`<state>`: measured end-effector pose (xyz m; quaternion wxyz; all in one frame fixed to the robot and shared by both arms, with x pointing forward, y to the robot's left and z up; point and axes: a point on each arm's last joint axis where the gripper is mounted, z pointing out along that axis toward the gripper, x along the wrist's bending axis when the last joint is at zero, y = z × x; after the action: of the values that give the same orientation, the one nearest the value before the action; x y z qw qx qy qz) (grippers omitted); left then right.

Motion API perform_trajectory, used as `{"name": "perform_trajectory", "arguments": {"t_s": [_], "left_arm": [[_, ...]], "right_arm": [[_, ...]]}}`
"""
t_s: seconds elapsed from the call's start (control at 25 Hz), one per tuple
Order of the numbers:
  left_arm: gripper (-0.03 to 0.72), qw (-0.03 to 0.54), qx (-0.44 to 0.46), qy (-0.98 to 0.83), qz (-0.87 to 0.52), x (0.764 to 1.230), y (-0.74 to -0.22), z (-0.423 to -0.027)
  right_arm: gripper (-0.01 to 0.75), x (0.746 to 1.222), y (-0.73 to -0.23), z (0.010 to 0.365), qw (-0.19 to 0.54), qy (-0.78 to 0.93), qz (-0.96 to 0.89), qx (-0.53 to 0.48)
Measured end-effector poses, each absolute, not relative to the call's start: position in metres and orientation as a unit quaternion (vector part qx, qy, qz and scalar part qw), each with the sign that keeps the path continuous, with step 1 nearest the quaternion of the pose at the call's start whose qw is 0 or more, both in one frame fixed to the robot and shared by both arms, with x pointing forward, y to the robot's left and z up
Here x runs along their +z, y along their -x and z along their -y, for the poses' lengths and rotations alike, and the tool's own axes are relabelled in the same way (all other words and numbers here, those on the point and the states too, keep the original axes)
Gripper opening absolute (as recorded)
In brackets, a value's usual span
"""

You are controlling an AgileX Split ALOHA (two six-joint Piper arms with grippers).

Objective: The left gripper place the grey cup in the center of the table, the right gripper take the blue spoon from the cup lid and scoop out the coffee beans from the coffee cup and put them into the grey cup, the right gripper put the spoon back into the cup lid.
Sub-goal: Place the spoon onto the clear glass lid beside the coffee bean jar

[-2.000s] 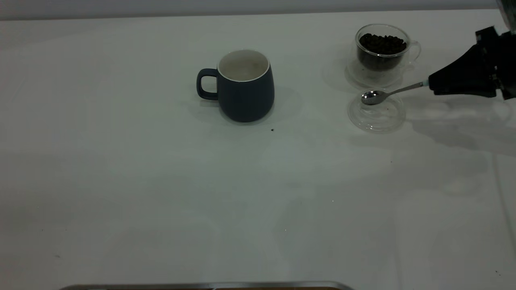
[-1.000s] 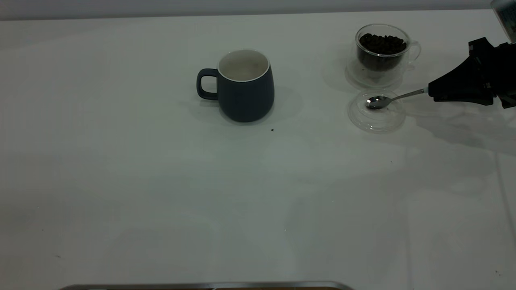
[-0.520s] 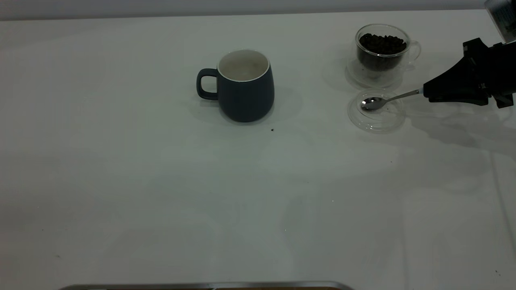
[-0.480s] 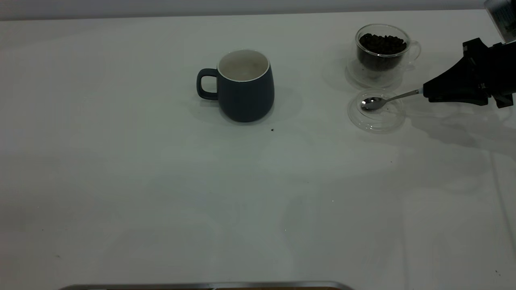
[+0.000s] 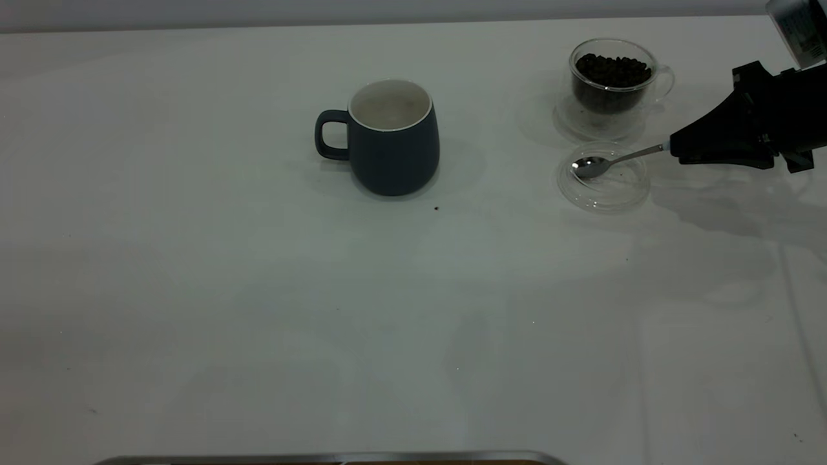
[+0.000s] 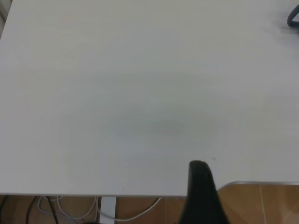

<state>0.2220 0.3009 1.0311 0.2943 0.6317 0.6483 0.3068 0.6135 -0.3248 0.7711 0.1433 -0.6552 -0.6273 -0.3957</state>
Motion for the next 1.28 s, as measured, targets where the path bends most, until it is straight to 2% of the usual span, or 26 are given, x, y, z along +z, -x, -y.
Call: {"name": "perform_trajectory", "arguments": {"t_s": [0.2, 0.48, 0.92, 1.04, 1.28], "left_arm": [[0.588, 0.294, 0.307, -0.632, -0.648, 1.031, -0.222, -0.301], [0.588, 0.294, 0.307, -0.632, -0.648, 1.031, -0.222, -0.301], [0.588, 0.294, 0.307, -0.632, -0.648, 1.031, -0.222, -0.301], [0.588, 0.294, 0.307, -0.632, -0.648, 1.031, -0.222, -0.301], [0.588, 0.294, 0.307, -0.632, -0.648, 1.031, -0.222, -0.301]], "right_arm": [[0.168, 0.771, -0.614, 0.325, 0.143, 0.655, 0.627, -0.396], [0.35, 0.771, -0.614, 0.325, 0.143, 0.656, 0.627, -0.396], [0.564, 0.77, -0.619, 0.329, 0.119, 0.681, 0.604, -0.396], [0.594, 0.771, -0.621, 0.33, 0.111, 0.684, 0.597, -0.404], [0.592, 0.769, -0.625, 0.334, 0.082, 0.698, 0.587, -0.402]]}}
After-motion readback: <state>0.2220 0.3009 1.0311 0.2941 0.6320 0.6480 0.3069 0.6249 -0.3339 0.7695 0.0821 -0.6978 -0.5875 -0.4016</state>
